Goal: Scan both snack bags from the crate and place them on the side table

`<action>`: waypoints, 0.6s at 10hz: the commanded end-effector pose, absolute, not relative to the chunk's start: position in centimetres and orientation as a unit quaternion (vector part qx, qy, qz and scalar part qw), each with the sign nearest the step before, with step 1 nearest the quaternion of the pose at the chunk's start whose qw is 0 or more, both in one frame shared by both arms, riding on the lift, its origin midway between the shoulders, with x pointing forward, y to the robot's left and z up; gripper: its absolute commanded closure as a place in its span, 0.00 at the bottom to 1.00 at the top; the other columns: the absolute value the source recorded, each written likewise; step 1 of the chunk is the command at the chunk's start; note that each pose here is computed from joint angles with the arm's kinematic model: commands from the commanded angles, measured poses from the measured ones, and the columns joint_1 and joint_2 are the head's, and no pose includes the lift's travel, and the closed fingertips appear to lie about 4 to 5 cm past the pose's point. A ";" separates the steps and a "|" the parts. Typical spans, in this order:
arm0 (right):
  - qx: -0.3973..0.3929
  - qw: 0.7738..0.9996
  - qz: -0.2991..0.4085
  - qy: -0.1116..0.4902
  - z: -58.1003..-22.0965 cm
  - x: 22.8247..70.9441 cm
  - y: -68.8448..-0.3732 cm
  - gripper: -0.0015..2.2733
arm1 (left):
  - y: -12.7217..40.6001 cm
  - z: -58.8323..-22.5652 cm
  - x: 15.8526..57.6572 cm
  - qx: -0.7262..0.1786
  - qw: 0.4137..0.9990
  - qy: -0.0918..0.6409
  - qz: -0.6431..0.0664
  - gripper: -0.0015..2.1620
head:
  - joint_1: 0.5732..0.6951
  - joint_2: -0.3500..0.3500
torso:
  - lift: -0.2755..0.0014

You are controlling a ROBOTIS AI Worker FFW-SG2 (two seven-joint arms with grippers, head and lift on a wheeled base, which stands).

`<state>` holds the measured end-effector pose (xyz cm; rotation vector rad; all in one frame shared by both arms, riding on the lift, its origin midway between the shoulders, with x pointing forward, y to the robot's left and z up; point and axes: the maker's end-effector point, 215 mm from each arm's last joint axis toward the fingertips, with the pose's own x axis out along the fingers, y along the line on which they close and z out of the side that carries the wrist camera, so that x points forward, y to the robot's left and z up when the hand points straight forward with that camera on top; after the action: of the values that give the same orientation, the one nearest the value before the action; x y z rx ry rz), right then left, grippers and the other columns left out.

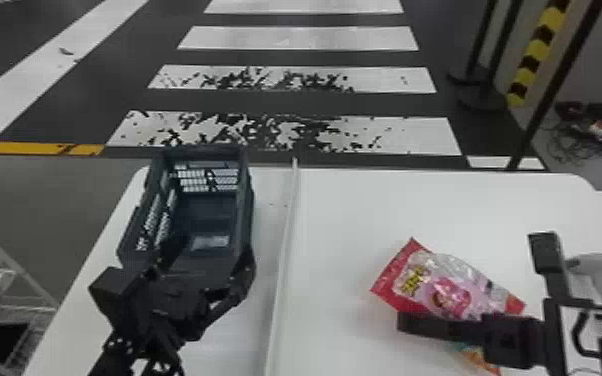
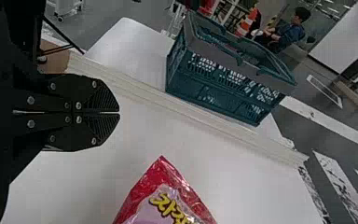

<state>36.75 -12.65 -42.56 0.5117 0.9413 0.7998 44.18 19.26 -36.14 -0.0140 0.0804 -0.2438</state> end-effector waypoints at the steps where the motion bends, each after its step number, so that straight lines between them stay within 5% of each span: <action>1: 0.231 0.773 0.382 0.452 -43.7 36.9 -10.7 0.99 | 19.3 -36.1 44.2 -0.007 0.992 0.040 -0.121 0.02 | 1.00 0.62 | 0.65; 3: 0.223 0.763 0.395 0.461 -45.0 37.0 -8.4 0.99 | 19.4 -36.2 44.2 -0.007 0.992 0.040 -0.121 0.02 | 1.00 0.68 | 0.65; 6: 0.179 0.783 0.397 0.444 -46.3 39.8 -6.2 0.99 | 19.4 -36.4 44.2 -0.007 0.992 0.042 -0.120 0.02 | 1.00 0.73 | 0.65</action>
<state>39.18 -6.55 -46.17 0.4091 0.9713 0.8565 44.17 19.39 -36.34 -0.0127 0.0829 -0.2409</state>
